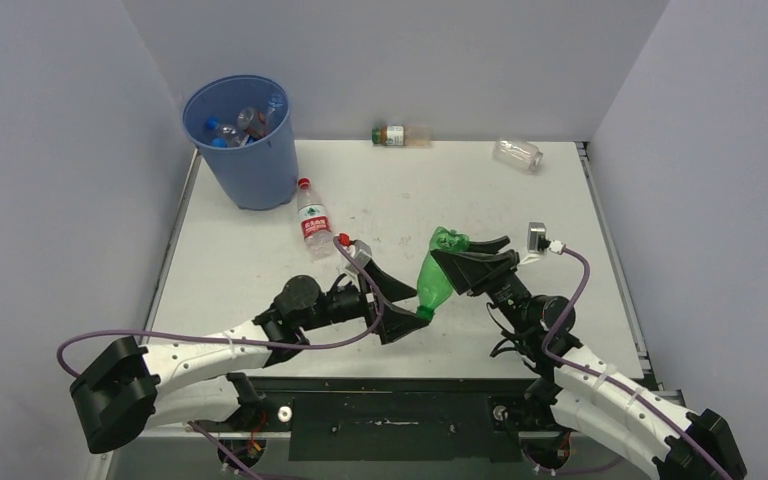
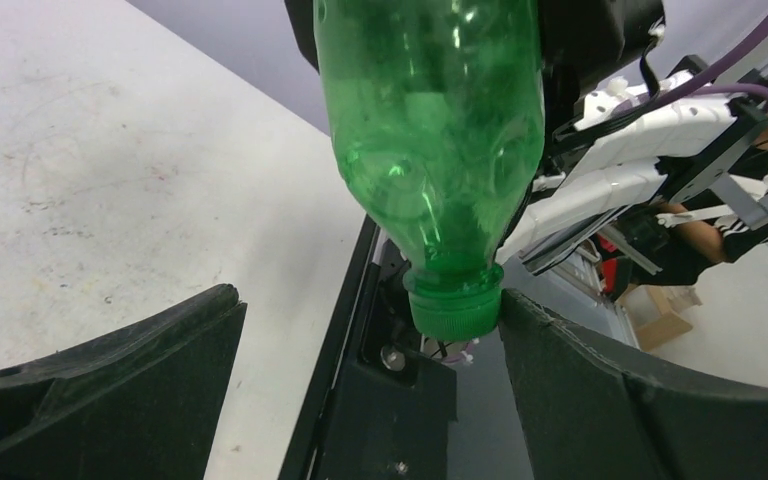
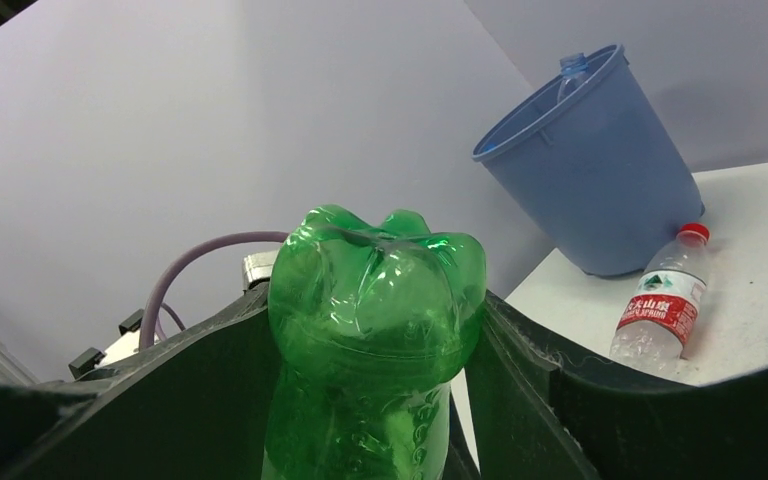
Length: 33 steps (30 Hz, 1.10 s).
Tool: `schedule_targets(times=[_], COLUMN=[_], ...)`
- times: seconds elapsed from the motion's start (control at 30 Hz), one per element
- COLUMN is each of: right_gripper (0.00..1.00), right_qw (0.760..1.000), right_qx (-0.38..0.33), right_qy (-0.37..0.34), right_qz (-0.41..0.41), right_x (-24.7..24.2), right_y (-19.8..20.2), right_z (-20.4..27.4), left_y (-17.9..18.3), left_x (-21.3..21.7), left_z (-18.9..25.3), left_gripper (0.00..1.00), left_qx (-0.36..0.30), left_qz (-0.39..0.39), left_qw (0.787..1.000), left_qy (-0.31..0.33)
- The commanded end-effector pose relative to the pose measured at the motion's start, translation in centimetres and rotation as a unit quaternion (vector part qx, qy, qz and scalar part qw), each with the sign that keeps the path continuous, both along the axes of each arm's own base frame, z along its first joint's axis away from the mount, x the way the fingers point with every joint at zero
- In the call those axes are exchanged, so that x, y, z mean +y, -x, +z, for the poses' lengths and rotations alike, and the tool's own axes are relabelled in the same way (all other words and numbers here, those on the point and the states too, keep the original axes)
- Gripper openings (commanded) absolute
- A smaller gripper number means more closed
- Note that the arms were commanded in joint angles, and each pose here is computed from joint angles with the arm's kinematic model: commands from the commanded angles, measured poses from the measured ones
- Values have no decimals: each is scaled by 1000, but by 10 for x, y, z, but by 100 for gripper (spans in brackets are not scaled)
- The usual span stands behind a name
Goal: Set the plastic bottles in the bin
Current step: Pick up the plastic bottle at the center of the board.
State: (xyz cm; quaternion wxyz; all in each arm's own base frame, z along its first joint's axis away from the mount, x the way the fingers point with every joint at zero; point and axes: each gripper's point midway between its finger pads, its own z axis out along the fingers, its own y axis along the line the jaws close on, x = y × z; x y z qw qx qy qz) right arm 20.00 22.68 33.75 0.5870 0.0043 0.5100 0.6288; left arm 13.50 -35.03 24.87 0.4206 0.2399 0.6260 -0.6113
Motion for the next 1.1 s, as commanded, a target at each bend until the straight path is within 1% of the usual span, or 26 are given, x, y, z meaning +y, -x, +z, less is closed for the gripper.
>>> schedule_targets(times=[0.0, 0.13, 0.2, 0.27, 0.3, 0.37, 0.4, 0.43, 0.47, 0.5, 0.53, 0.57, 0.6, 0.63, 0.67, 0.7, 0.73, 0.77, 0.8, 0.83, 0.87, 0.9, 0.97, 1.07], right_gripper=[34, 34, 34, 34, 34, 35, 35, 37, 41, 48, 61, 75, 87, 96, 95, 90, 90, 90, 90, 90, 90, 90, 90, 90], right_qw=[999, 999, 999, 999, 999, 1000, 1000, 1000, 1000, 1000, 1000, 999, 999, 998, 996, 992, 988, 986, 982, 980, 977, 975, 972, 960], right_qx=[-35, -33, -33, -33, -31, -30, -29, -28, -26, -24, -23, -22, -23, -15, -11, 12, 19, 14, 23, 18, 11, 6, -19, -36], right_qy=[-17, -13, -13, -11, -9, -4, -2, 1, 5, 11, 19, 32, 45, 65, 84, 122, 150, 164, 186, 195, 202, 210, 224, 276], right_qz=[2, 2, 4, 7, 8, 7, 6, 5, 5, 5, 8, 12, 15, 14, 10, 6, -3, -17, -32, -47, -62, -69, -64, -21], right_x=[-2, 0, 2, 3, 4, 5, 5, 5, 5, 5, 7, 9, 11, 12, 11, 12, 9, 1, -5, -14, -22, -30, -36, -30], right_y=[11, 13, 14, 15, 15, 16, 16, 16, 16, 16, 17, 17, 18, 17, 17, 15, 14, 16, 14, 17, 19, 24, 36, 51], right_z=[17, 14, 13, 13, 12, 11, 10, 10, 10, 9, 9, 8, 9, 7, 8, -3, -4, 8, 7, 14, 21, 26, 42, 52], left_y=[-2, 2, 4, 6, 5, 6, 5, 4, 4, 4, 4, 4, 3, 1, -2, -4, -9, -14, -20, -26, -34, -42, -48, -57], left_x=[-7, -15, -20, -23, -23, -23, -22, -21, -19, -17, -15, -11, -8, -4, 2, 8, 16, 25, 35, 46, 60, 72, 89, 113], left_z=[56, 57, 57, 56, 55, 54, 53, 52, 51, 50, 49, 51, 52, 51, 53, 54, 59, 52, 64, 58, 64, 62, 57, 46], left_gripper=[98, 100, 92, 81, 74, 57, 42, 31, 21, 12, 1, 0, 0, 0, 0, 0, 0, 0, 0, 0, 0, 0, 0, 0], left_qx=[-19, -16, -18, -20, -21, -25, -25, -26, -28, -34, -38, -45, -56, -67, -85, -103, -127, -146, -182, -207, -255, -288, -368, -457], left_qz=[-5, -12, -16, -18, -17, -15, -10, -6, -2, 1, 5, 10, 18, 28, 40, 54, 72, 89, 112, 128, 153, 169, 160, 127], left_qw=[995, 995, 995, 995, 996, 996, 996, 996, 996, 996, 996, 996, 996, 996, 995, 993, 989, 984, 975, 964, 944, 924, 876, 794], left_qy=[94, 98, 94, 92, 89, 86, 84, 83, 82, 79, 74, 71, 62, 48, 32, 11, -10, -52, -65, -110, -144, -186, -267, -379])
